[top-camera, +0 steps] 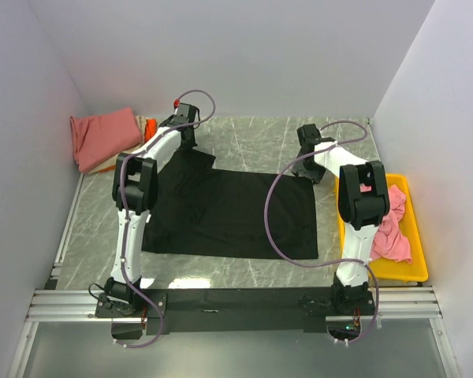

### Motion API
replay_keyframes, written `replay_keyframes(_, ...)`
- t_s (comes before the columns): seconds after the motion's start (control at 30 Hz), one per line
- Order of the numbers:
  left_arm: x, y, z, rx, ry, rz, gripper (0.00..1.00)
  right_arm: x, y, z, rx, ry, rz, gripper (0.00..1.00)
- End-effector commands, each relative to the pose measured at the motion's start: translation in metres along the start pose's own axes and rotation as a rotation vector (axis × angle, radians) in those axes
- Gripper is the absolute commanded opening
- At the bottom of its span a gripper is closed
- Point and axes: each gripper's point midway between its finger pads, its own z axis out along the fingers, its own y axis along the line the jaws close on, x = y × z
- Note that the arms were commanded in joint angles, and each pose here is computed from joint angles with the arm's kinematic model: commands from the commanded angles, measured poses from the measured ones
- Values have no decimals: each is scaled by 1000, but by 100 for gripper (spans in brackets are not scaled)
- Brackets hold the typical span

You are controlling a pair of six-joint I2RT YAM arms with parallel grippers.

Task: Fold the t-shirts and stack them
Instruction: Fold the tshirt

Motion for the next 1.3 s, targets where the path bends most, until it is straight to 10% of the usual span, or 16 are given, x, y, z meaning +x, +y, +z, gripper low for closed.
replay_keyframes(0.0, -42, -8, -35, 61, -115, -17, 0, -7, -2, 0, 42, -19, 17, 67)
replay_keyframes(0.63, -49, -14, -48, 116, -144, -44, 0, -6, 0, -3, -1, -47, -28, 4)
replay_keyframes(1.27, -28, 13, -94, 89, -181, -116, 0, -4, 10, -50, -113, -145, -97, 0)
